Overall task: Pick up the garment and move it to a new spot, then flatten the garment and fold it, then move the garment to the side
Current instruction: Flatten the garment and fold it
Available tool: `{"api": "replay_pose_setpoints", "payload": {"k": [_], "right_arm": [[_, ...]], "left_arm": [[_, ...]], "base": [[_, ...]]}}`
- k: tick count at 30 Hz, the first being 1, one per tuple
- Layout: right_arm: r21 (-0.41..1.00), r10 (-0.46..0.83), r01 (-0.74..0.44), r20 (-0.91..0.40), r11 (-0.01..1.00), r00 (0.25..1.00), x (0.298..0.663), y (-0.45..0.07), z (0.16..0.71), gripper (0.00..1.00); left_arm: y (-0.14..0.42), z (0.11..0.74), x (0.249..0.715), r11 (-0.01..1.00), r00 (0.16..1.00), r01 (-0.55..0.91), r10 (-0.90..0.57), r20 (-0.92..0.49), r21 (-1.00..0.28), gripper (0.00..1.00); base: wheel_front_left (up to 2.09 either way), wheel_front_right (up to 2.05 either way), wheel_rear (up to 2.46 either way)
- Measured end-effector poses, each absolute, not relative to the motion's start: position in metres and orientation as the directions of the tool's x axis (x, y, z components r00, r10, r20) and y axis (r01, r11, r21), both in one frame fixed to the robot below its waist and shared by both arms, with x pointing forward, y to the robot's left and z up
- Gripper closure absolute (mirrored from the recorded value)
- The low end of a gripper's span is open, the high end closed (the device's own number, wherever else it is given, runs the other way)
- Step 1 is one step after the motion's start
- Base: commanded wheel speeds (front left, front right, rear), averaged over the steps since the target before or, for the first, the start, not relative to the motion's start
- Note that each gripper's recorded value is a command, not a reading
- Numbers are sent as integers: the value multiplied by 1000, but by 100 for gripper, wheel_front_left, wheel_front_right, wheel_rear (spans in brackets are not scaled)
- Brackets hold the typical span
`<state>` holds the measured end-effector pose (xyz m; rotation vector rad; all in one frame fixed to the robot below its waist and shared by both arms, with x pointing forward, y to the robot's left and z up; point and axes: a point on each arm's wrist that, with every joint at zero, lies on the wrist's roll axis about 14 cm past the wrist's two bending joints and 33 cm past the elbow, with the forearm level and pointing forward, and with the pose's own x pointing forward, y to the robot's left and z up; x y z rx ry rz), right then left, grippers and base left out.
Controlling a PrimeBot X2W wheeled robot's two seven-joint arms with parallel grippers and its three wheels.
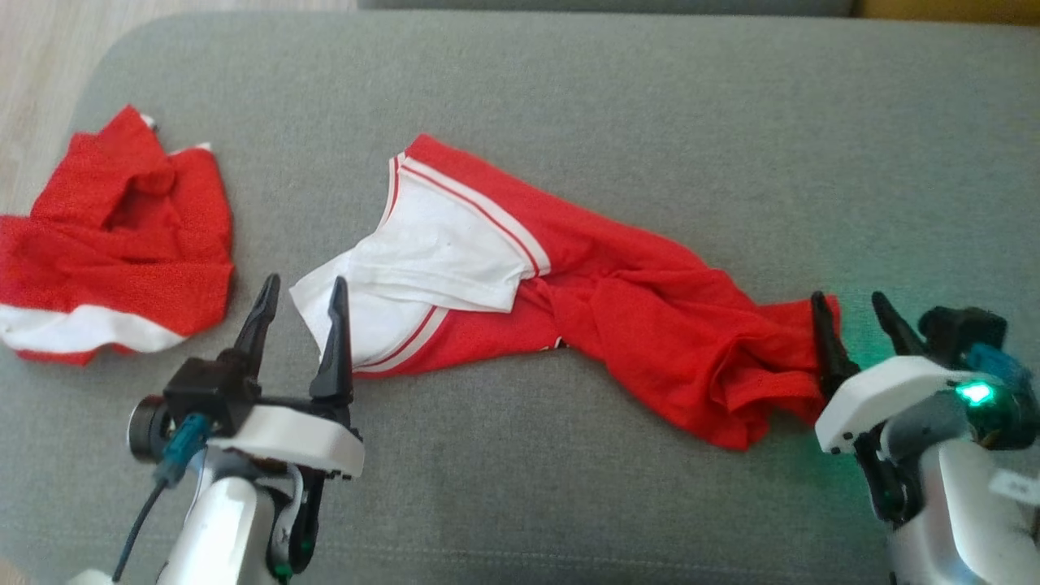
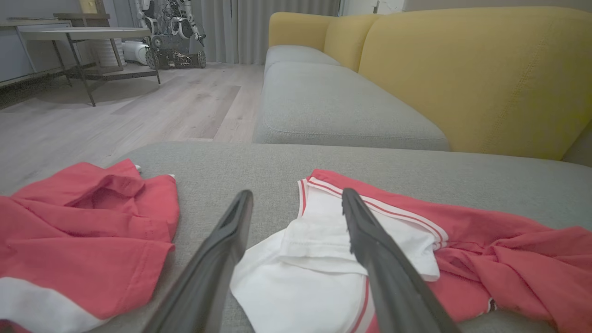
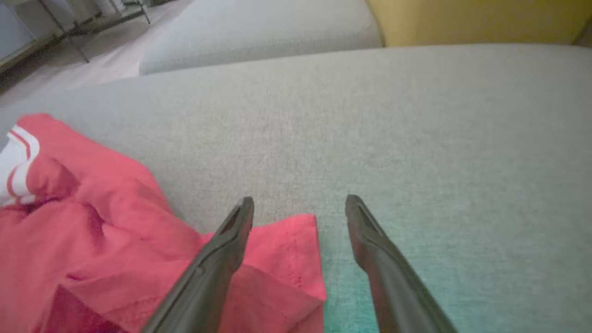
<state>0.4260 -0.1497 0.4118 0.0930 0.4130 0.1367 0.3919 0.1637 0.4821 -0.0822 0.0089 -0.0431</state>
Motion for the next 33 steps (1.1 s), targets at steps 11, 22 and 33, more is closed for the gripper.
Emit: {"api": "replay_pose_setpoints", "payload": {"k": [11,22,33], "right_arm": [[123,181,-135,-579,983,795,435,-147,365,100],[67,87,-68,-354,995,931,483,-193,437,100],[63,32,-7,-395,998,918,493,-214,417,100]], "left_arm": [[165,468,401,996,998,33,-37,-46,-89,0],[159,474,408,994,999,44,-47,-23,-104,0],[159,468,411,993,998,53,-57,-36,-108,0]], "base": [[0,0,0],[0,0,0],[0,0,0]]}}
